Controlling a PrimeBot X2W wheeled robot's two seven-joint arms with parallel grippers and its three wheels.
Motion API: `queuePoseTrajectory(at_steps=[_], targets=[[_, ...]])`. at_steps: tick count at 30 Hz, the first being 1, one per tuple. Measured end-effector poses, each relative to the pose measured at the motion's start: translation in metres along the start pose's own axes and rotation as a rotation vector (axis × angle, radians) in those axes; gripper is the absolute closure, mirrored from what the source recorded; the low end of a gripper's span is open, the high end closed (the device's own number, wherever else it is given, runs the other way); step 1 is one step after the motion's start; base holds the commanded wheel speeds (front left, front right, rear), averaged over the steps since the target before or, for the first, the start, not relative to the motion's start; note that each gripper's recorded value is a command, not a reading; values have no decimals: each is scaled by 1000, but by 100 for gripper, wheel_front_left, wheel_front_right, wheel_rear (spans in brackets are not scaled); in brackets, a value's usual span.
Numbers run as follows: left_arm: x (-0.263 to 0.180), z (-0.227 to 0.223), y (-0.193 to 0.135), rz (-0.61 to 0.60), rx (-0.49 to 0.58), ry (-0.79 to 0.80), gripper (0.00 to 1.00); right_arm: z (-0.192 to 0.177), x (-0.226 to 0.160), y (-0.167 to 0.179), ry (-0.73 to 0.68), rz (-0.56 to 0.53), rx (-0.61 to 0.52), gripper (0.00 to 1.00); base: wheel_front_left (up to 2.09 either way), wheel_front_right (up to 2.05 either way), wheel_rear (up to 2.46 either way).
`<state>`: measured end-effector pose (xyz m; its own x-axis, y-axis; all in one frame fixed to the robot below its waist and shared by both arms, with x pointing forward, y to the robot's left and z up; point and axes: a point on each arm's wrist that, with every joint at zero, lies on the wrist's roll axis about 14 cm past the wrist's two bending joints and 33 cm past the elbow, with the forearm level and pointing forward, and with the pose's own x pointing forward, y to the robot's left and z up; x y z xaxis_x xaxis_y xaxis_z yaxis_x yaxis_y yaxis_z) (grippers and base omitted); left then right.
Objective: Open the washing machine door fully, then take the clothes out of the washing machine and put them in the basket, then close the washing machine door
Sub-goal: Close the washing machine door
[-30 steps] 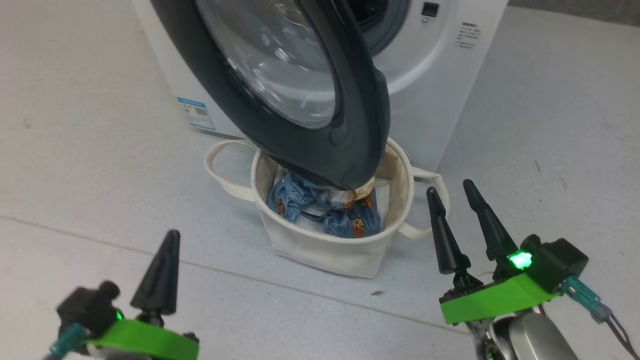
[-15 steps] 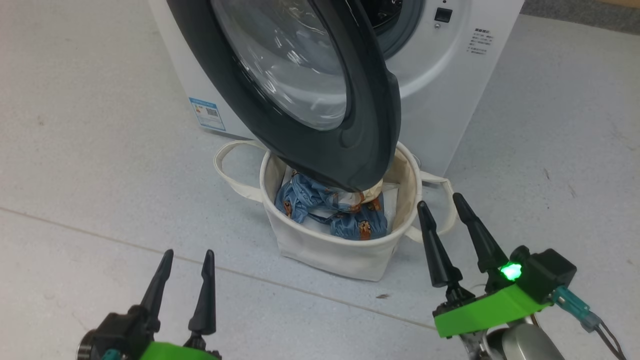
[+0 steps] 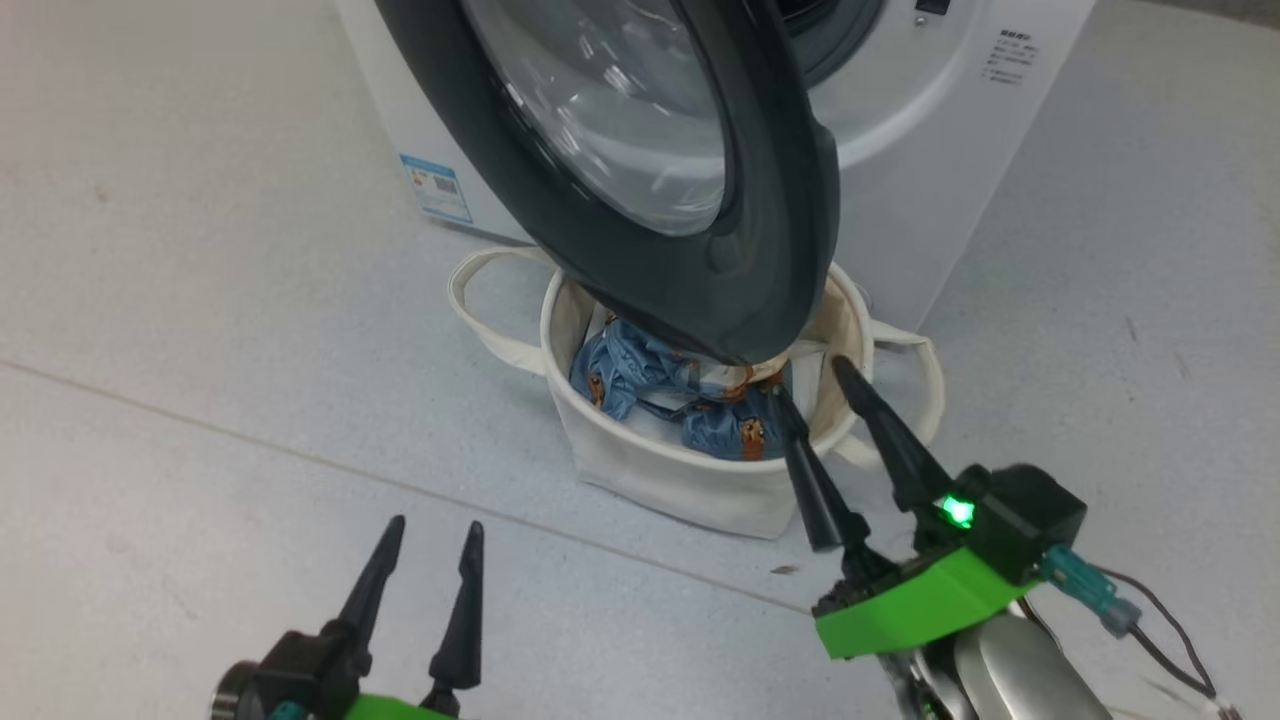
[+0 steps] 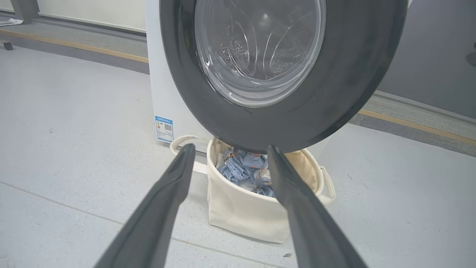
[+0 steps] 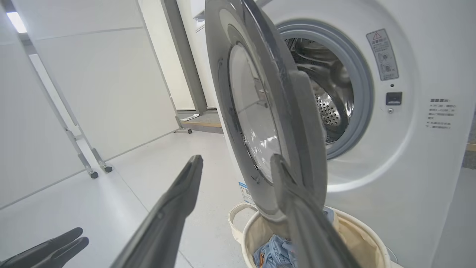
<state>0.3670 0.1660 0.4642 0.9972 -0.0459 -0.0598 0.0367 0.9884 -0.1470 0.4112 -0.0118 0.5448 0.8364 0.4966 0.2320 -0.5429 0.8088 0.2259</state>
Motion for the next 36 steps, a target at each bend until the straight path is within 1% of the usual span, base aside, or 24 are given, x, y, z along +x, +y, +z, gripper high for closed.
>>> queuePoseTrajectory(at_steps=[3,6,15,20,27,36], targets=[[1,-8,-3,-12,3,24,0,1,11,7,-12,36,-5,100,0,0,0],[5,-10,-2,-2,-2,29,0,0,21,7,-18,52,-8,100,0,0,0],[26,-17,-7,-23,6,46,0,-15,58,-17,-14,40,-22,100,0,0,0],[32,-20,-5,-18,8,51,0,-17,71,-33,-26,12,-21,100,0,0,0],[34,-29,-9,-20,20,76,0,-22,74,-58,-28,-53,-14,100,0,0,0],[47,-39,-24,-66,24,97,0,-4,95,-94,-99,-124,-60,100,0,0,0]])
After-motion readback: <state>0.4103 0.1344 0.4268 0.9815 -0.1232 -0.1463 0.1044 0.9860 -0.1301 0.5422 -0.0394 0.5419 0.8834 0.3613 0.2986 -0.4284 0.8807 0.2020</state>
